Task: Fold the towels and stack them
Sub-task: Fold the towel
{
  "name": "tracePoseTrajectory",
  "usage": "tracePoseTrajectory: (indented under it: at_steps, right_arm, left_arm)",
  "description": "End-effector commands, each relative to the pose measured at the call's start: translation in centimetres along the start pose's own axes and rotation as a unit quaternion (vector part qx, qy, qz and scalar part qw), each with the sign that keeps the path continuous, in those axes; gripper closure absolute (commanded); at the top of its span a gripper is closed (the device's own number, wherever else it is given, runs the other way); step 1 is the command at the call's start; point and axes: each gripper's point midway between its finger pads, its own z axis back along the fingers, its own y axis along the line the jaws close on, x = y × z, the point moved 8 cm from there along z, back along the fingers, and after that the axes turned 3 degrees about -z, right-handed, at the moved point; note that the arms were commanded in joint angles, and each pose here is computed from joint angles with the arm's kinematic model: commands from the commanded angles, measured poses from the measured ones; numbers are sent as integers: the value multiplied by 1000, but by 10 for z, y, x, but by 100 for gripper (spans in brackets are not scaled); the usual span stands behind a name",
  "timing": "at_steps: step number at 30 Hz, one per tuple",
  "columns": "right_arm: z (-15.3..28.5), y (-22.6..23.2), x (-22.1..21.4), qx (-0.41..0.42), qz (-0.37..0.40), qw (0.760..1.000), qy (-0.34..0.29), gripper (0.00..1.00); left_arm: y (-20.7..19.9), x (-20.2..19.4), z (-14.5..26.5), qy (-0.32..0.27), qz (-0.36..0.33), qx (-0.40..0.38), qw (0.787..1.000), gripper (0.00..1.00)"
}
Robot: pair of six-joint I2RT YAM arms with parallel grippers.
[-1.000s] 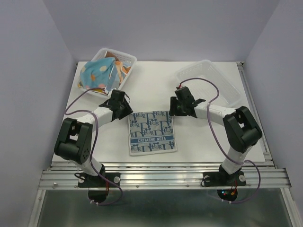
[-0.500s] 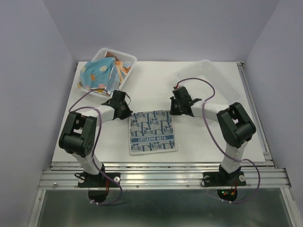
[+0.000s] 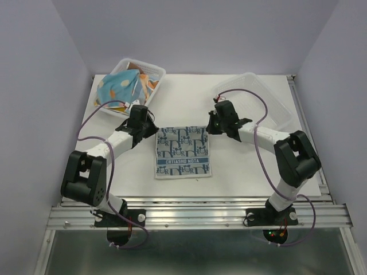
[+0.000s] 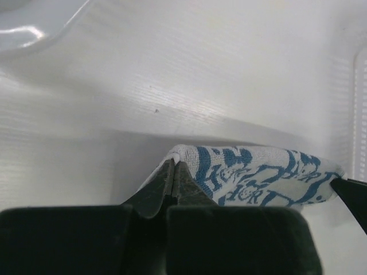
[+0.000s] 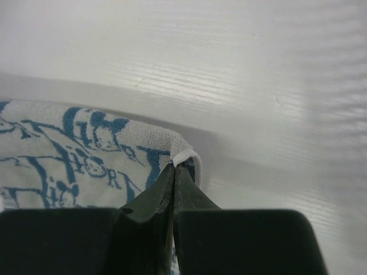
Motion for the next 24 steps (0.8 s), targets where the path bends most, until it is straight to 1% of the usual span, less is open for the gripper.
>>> tracePoseTrajectory:
  at_steps: [1,4,5,8,9,10,11,13,17,20,24]
  right_arm:
    - [26,8,-2,74,2,997,-13,99]
    - [41,9,-19,105,-7,994,-2,99]
    - [50,11,-19,117,-7,993,-8,99]
    - [61,11,-42,132,-9,991,11,99]
    - [70,11,-49,142,-14,990,11,99]
    - [75,13,-45,149,-13,989,2,99]
    - [77,8,-56,146,-22,989,12,99]
    - [90,9,-57,156,-29,987,0,99]
    - [103,9,-72,179,-38,983,13,99]
    - [107,10,-87,198,-42,979,35,99]
    - [110,7,-104,197,-47,978,50,99]
  left_arm:
    - [4,-11,17,-5,0,-33,999,100]
    - [10,-22,30,-3,6,-46,999,100]
    - [11,-24,33,-5,8,-49,999,100]
    - [17,-33,46,-9,8,-58,998,100]
    - [19,-39,52,-7,9,-66,998,100]
    - [18,-37,55,-13,11,-71,997,100]
    - [22,-45,56,-3,11,-73,997,100]
    - [27,-55,61,3,14,-79,997,100]
    - [34,-71,70,15,22,-93,995,100]
    - [37,-84,77,27,28,-111,993,100]
    - [42,-93,86,31,35,-113,992,100]
